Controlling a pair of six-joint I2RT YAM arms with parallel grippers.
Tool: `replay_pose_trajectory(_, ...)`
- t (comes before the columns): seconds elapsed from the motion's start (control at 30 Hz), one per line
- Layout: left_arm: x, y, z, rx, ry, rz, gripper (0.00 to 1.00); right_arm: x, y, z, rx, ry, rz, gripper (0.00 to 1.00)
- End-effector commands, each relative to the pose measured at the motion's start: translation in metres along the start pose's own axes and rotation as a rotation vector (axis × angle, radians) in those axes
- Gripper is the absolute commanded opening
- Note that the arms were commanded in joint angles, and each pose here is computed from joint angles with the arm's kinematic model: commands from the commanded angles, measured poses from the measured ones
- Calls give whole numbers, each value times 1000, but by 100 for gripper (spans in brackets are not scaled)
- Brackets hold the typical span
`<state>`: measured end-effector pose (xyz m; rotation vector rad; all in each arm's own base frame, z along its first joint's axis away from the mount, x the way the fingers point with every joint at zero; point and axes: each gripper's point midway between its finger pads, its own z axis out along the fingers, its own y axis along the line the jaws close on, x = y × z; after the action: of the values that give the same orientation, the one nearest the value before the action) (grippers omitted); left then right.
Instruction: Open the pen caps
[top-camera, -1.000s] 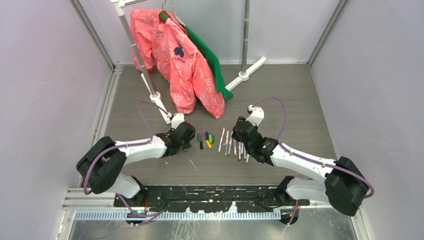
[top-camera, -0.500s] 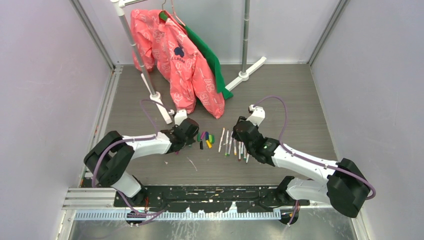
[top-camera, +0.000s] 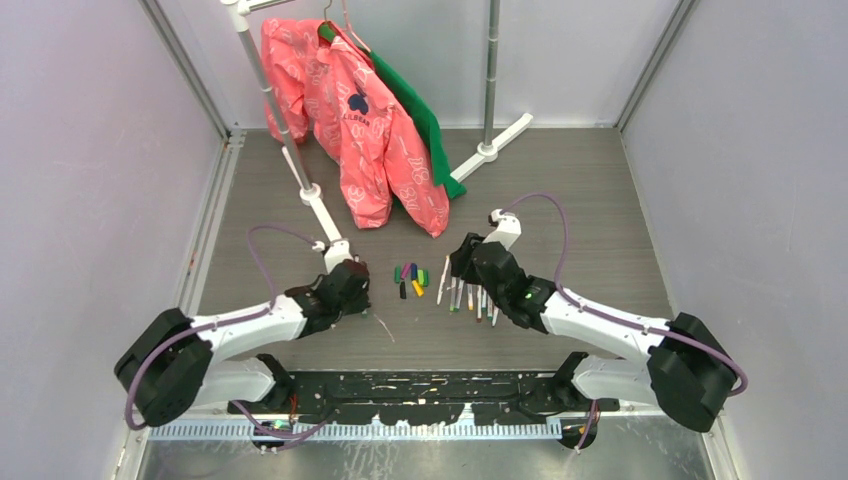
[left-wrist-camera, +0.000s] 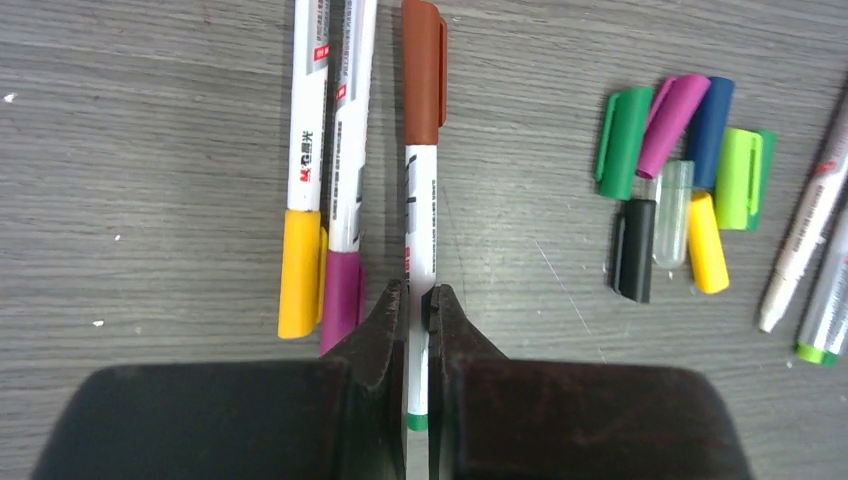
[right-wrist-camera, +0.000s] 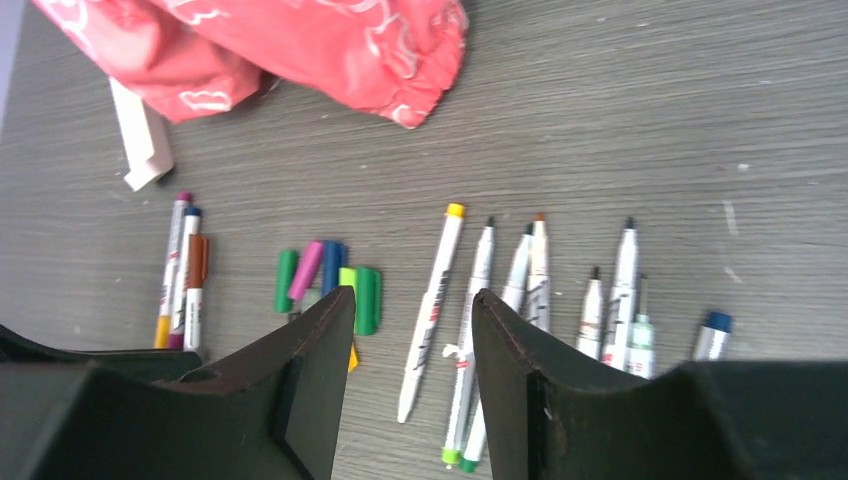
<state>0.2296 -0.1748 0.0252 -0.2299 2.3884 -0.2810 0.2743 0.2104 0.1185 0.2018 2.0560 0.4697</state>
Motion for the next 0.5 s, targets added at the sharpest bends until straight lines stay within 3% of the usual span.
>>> replay_pose_trajectory(0.0,-15,-18,-16,118,-62,-12,0,-7,38,4,-163,-10,40,53)
replay_pose_trajectory(0.47,-19,-60,-42,397,-111,6,0,17,85,16,-373,88,74,56)
